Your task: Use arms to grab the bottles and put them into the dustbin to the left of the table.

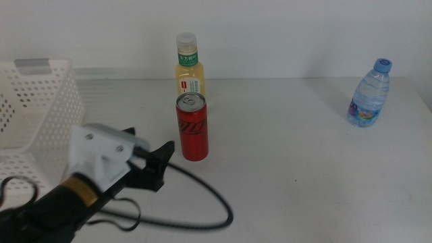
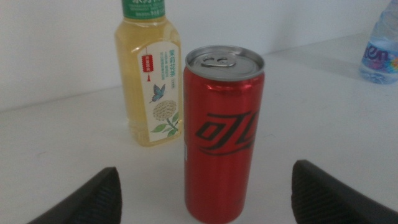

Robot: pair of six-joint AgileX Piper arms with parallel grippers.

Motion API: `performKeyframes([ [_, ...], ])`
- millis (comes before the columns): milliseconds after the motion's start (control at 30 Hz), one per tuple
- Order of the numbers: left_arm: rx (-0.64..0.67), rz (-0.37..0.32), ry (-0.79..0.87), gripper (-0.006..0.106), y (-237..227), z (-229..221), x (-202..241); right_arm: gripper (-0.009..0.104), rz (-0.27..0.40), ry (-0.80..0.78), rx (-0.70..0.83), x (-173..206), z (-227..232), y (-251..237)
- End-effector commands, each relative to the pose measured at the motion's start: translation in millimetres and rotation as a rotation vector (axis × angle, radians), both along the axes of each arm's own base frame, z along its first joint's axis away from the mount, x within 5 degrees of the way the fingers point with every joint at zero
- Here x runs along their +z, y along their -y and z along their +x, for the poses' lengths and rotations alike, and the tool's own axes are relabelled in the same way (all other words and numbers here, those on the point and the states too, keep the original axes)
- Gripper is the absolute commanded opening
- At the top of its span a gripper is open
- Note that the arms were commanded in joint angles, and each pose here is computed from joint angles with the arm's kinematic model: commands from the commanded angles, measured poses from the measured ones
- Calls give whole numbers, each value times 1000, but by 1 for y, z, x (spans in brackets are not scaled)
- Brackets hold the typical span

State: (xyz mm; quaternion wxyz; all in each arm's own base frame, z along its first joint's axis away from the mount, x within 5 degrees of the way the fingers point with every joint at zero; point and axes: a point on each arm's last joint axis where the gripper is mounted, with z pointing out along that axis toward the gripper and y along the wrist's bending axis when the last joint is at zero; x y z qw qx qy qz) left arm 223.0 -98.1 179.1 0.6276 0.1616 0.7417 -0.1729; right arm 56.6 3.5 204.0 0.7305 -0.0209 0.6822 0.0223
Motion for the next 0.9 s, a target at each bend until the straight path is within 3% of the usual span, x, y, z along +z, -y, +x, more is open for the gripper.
performKeyframes([
  [0, -9, -89, 94, 90, 7, 15, 15, 77, -11, 114, -7, 11, -4, 0],
  [867, -104, -120, 70, 90, 51, 102, -22, 77, -11, 114, -7, 11, -4, 0],
])
